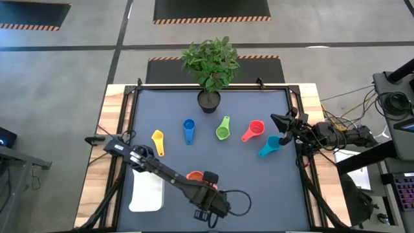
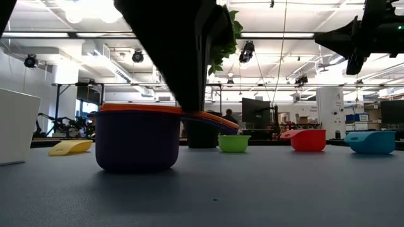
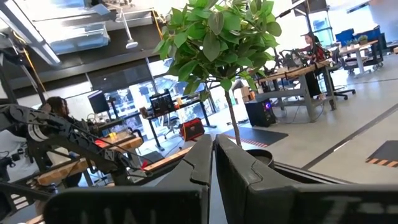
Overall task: Nest measuring cups in basket
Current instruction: Stack the orange measuring cup on top of the violet measuring cup
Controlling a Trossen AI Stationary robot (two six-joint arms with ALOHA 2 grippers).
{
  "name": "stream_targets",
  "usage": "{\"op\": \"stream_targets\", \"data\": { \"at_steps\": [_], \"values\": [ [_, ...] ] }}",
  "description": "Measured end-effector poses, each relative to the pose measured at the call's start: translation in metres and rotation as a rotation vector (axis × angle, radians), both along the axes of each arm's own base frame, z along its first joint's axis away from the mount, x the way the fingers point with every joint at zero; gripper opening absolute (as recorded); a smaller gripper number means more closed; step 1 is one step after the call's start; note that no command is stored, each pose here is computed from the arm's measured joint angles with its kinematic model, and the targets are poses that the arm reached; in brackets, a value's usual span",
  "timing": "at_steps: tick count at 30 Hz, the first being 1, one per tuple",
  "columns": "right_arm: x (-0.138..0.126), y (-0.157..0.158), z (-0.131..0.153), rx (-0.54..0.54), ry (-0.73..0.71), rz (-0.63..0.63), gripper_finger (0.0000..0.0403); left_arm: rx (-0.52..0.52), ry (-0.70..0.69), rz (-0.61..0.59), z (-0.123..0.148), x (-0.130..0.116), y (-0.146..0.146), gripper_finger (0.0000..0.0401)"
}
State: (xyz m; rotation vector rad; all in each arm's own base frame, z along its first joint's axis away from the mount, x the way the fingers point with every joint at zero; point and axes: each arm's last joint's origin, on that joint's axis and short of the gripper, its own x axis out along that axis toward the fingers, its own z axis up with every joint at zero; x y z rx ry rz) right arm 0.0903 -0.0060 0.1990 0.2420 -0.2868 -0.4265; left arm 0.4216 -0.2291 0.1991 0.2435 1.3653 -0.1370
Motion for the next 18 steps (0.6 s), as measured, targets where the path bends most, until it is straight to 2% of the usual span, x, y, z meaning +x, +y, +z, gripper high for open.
{"op": "stream_targets", "data": {
  "at_steps": [9,18],
  "values": [
    [0.0,0.0,0.0,-0.001,0.001,0.0,0.0009,-0.029,0.008,0.051,-0.007,0.007,0.012,0.0],
    [0.0,0.0,0.0,-0.004,0.002,-0.001,0.0009,-0.012,-0.006,0.09,-0.008,0.011,0.02,0.0]
  ]
}}
